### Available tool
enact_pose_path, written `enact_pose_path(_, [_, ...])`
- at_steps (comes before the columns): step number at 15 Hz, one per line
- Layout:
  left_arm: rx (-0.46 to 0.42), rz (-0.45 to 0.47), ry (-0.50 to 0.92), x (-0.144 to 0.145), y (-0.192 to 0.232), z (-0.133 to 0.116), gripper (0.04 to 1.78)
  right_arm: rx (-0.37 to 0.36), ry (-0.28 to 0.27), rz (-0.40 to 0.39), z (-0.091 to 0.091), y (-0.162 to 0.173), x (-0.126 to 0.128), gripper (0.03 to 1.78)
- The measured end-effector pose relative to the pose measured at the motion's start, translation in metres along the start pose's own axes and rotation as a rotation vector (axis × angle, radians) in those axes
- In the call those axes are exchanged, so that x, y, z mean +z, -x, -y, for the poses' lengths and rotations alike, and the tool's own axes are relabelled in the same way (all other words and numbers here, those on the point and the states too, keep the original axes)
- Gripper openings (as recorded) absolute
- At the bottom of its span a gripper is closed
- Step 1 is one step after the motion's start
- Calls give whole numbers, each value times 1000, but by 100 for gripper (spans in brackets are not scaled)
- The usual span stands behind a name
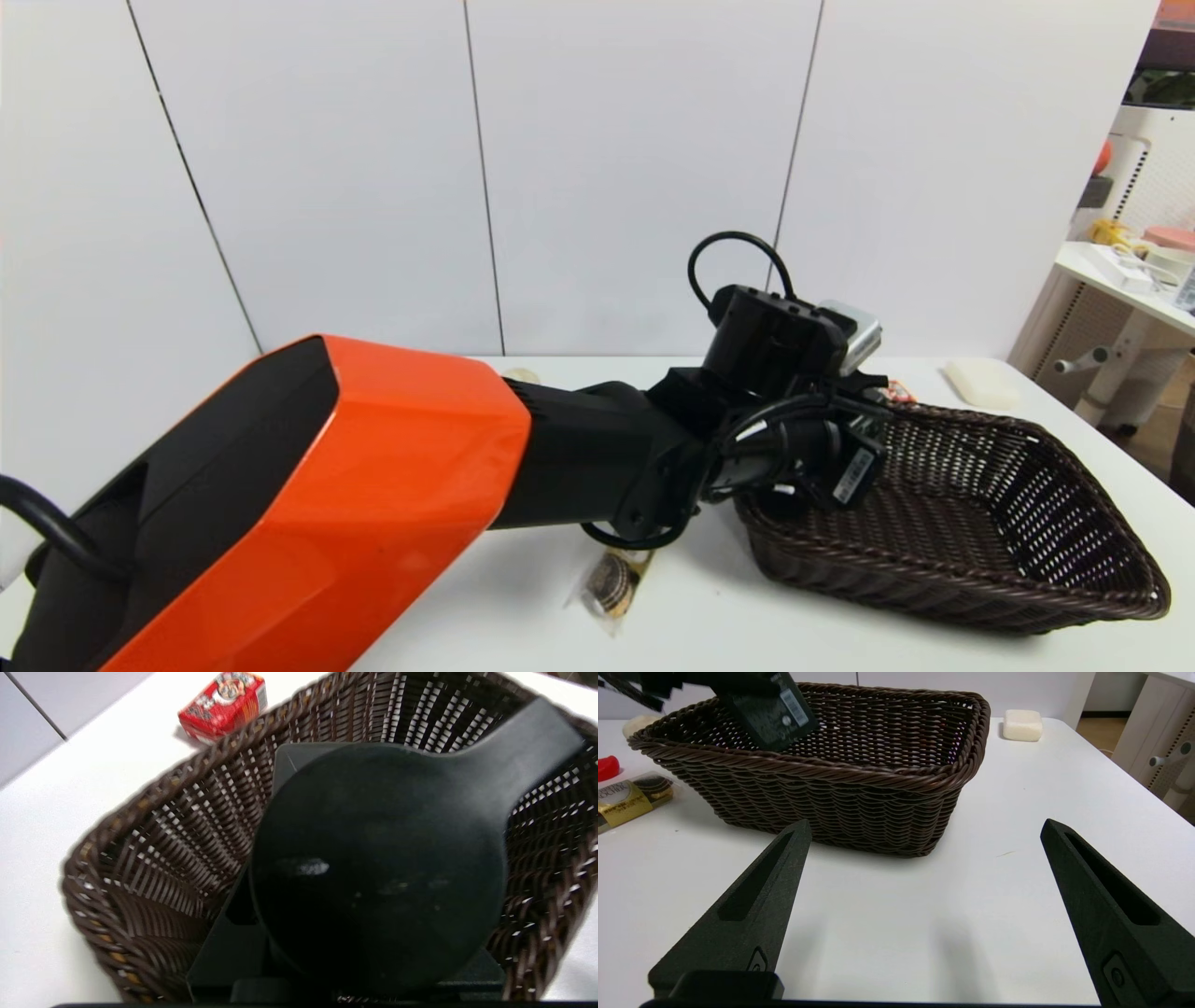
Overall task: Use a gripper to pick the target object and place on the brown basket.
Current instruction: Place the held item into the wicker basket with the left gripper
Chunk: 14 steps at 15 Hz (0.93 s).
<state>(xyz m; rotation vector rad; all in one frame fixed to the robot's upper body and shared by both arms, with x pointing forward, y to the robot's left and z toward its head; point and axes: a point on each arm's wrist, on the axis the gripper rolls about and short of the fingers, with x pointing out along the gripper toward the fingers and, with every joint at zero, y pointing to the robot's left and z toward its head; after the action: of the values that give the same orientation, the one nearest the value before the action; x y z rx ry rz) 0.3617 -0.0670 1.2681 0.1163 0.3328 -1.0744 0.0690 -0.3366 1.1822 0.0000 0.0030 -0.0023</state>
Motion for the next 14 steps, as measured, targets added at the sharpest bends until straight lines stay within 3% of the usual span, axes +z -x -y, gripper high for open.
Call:
enact_pose_path(4, [-1, -21, 6, -11, -12, -1, 71, 0, 0, -1, 0, 0, 0, 170])
enact_pose_path(9, [0, -34, 7, -14, -16, -2, 118, 0, 0, -1, 0, 0, 0, 170])
enact_pose_path(14, [-1, -74, 2, 1, 5, 1, 143, 0, 0, -1, 0, 0, 0, 170])
